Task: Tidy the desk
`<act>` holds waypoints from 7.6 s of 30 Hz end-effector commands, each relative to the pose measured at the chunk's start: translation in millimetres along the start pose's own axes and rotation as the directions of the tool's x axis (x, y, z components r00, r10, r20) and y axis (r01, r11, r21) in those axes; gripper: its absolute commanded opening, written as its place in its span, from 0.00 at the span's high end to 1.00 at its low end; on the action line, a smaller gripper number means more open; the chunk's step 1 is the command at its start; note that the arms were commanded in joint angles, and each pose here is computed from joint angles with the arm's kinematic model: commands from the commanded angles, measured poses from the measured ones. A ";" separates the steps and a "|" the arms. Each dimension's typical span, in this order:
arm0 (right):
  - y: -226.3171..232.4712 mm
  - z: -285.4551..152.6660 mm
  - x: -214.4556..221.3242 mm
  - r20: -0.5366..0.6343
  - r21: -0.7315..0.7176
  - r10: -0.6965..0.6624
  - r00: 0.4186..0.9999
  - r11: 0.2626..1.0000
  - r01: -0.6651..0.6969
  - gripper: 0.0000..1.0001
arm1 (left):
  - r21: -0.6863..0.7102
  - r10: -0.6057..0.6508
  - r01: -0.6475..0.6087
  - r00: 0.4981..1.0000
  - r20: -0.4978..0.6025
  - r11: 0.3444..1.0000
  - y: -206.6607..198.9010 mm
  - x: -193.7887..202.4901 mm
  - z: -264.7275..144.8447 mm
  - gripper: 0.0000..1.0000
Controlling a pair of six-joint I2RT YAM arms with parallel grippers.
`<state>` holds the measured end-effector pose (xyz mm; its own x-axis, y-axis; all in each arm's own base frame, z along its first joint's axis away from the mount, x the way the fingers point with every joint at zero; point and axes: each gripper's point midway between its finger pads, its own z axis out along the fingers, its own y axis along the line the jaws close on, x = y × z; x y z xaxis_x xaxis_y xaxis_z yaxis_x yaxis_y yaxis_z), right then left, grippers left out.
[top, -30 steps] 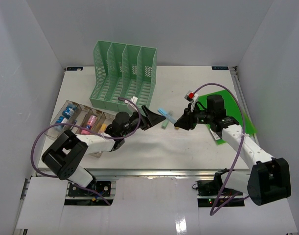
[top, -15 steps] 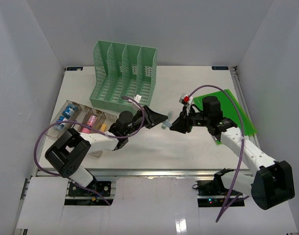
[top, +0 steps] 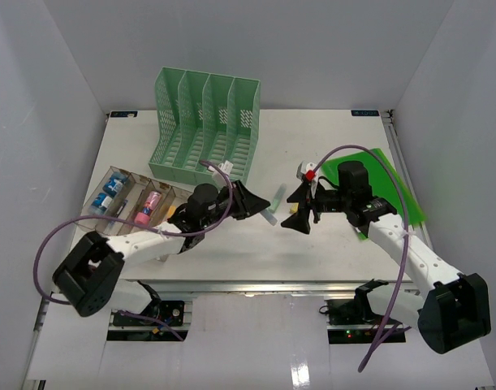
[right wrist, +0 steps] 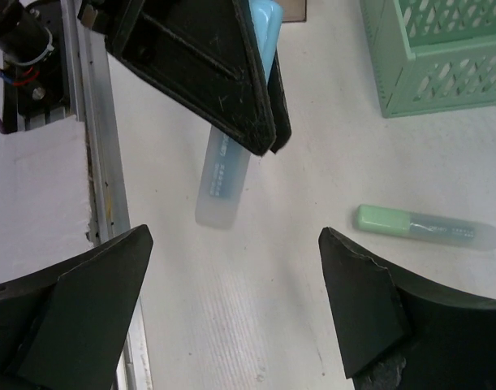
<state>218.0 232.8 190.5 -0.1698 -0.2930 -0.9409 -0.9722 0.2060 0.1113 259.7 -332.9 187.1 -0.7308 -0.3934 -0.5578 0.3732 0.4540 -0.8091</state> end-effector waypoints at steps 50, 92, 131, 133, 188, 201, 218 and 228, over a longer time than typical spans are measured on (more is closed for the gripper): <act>-88.8 -5.0 96.5 -0.253 -0.584 -0.867 0.429 0.490 0.647 0.07 | -0.648 0.398 -0.423 0.896 -0.196 0.633 105.9 -104.0 -179.8 0.02; -24.2 102.7 54.5 -0.407 -0.697 -0.890 0.206 0.448 0.560 0.91 | -0.100 0.308 -0.296 0.832 0.462 0.950 -93.4 -101.0 -266.3 0.02; 67.1 305.5 -68.2 -0.213 -0.303 -0.953 0.213 0.272 0.913 0.31 | -0.054 0.302 -0.319 0.810 0.503 0.946 -114.3 -93.5 -291.1 0.02; 67.6 281.1 -65.2 -0.211 -0.318 -0.941 0.264 0.322 0.892 0.32 | -0.060 0.321 -0.335 0.814 0.484 0.940 -109.2 -90.6 -285.8 0.02; -107.9 -142.2 -2.4 0.189 0.544 0.092 0.978 0.819 -0.182 0.06 | -0.371 0.423 -0.709 0.674 -0.606 0.600 133.0 21.5 127.7 0.63; -106.4 -141.8 -2.7 0.185 0.543 0.083 0.979 0.822 -0.173 0.05 | -0.410 0.516 -0.696 0.715 -0.473 0.589 61.8 -30.1 12.6 0.90; -105.9 -140.3 0.9 0.185 0.533 0.089 0.979 0.827 -0.176 0.05 | -0.757 0.393 -0.583 0.796 -0.461 0.294 175.5 -116.2 -177.6 0.90; -109.7 -141.6 8.3 0.164 0.548 0.084 0.983 0.821 -0.162 0.05 | -0.767 0.317 -0.597 0.793 -0.521 0.235 210.3 -97.6 -194.2 0.68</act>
<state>296.3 78.3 217.1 -0.2501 -0.0972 -0.9633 -0.6781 0.7278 0.1026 301.6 -57.9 109.1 -0.7626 0.2450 -0.5987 0.1116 0.9615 0.2512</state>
